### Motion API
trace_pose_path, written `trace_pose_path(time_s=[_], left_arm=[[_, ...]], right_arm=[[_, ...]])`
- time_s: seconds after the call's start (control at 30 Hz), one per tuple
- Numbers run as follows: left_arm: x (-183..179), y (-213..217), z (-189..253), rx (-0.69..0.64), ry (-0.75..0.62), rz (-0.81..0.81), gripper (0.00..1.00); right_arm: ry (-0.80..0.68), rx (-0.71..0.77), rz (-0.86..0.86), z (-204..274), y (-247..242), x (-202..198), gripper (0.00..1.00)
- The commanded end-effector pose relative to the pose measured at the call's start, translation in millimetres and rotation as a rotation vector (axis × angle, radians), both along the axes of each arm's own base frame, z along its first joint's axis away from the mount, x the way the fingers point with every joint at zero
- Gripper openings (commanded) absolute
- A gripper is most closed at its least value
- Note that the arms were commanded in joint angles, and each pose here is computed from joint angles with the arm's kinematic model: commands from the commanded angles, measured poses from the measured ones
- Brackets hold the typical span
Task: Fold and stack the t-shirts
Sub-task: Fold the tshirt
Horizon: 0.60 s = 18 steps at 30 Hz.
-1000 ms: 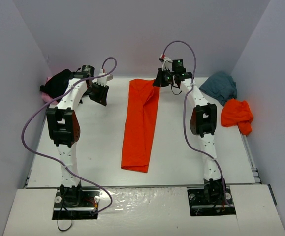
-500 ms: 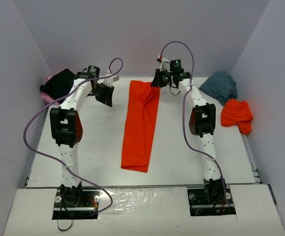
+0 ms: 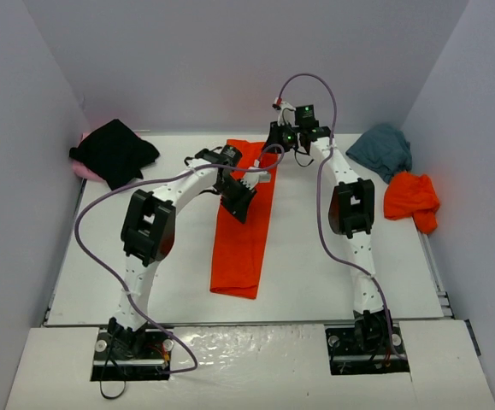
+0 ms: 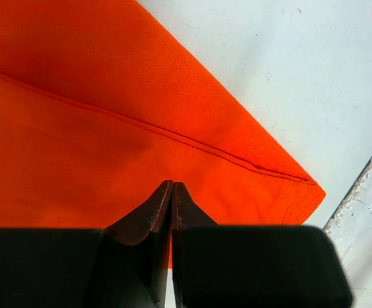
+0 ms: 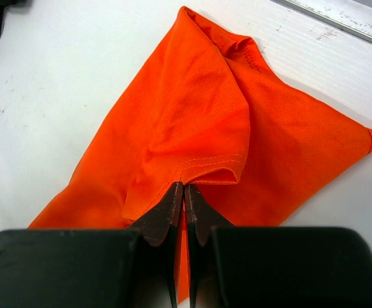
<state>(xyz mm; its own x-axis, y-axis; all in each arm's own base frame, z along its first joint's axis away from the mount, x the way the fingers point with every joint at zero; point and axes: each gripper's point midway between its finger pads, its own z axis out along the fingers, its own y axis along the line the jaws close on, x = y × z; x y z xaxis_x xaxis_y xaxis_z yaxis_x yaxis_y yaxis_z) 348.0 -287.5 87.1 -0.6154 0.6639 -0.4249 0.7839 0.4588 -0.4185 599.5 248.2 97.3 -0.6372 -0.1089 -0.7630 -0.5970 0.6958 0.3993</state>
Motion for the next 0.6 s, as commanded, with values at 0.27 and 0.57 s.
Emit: trace_pose_path(time_s=[0.27, 0.57], left_arm=[[18, 0, -14, -0.027, 0.037, 0.008, 0.00], [16, -3, -24, -0.036, 0.076, -0.005, 0.00]], right_arm=[[-0.118, 0.033, -0.006, 57, -10, 9, 0.00], [-0.126, 0.026, -0.029, 67, -17, 8, 0.00]])
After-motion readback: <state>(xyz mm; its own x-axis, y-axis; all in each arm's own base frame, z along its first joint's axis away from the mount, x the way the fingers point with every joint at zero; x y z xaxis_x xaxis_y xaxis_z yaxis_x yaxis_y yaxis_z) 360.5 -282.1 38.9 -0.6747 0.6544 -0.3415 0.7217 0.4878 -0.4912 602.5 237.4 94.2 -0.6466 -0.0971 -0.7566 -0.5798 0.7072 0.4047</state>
